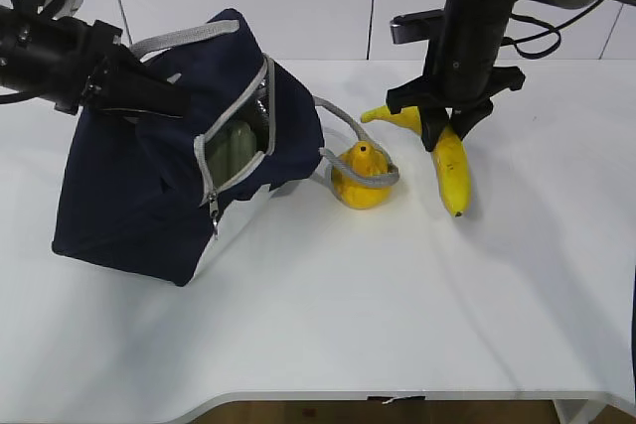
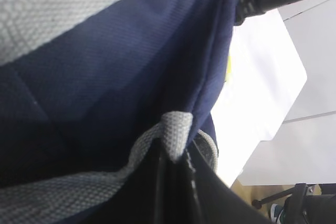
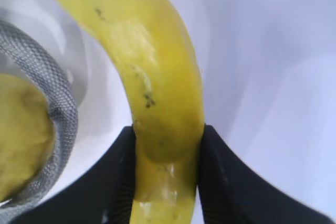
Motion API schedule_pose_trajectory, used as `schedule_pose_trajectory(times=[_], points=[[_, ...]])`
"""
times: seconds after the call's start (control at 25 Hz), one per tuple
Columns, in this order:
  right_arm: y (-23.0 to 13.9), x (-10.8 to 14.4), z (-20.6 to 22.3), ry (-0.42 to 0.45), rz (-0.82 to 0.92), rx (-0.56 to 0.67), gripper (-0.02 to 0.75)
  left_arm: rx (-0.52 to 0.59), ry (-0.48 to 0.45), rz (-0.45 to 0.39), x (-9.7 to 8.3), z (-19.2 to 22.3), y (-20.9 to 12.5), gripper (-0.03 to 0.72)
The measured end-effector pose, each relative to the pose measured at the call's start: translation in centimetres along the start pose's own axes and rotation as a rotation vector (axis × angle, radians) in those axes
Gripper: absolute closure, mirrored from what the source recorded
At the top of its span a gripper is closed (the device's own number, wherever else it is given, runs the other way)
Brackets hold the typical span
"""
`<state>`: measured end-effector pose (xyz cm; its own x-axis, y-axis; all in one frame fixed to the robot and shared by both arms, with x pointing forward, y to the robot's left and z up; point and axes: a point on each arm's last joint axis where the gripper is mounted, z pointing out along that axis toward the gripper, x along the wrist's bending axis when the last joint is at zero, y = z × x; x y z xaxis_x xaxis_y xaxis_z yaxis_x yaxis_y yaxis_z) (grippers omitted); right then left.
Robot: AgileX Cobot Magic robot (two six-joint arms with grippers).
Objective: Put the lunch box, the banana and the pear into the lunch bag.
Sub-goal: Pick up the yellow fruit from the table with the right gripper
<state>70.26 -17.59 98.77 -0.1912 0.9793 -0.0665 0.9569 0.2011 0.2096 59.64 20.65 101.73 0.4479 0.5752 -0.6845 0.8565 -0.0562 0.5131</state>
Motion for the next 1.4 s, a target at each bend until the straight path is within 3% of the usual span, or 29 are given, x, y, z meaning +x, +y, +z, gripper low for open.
schedule_pose_trajectory(times=[0.32, 0.68, 0.92, 1.16, 1.4], points=[[-0.2, -0.3, -5.0, 0.023, 0.001, -0.092, 0.479, -0.008, 0.011, 0.000, 0.1, 0.0, 0.1, 0.676], [-0.6, 2.9, -8.1, 0.404, -0.030, -0.128, 0.479, -0.029, -0.004, -0.016, 0.0, 0.0, 0.3, 0.676], [-0.6, 4.1, -8.8, 0.555, -0.039, -0.138, 0.479, -0.065, -0.030, -0.042, -0.3, 0.0, 0.6, 0.676], [-0.5, 4.4, -8.1, 0.583, -0.040, -0.125, 0.479, -0.094, -0.052, -0.064, -0.5, 0.0, 0.9, 0.676], [-0.3, 4.4, -5.7, 0.543, -0.043, -0.080, 0.479, -0.120, -0.071, -0.085, -0.6, -0.1, 1.1, 0.676]])
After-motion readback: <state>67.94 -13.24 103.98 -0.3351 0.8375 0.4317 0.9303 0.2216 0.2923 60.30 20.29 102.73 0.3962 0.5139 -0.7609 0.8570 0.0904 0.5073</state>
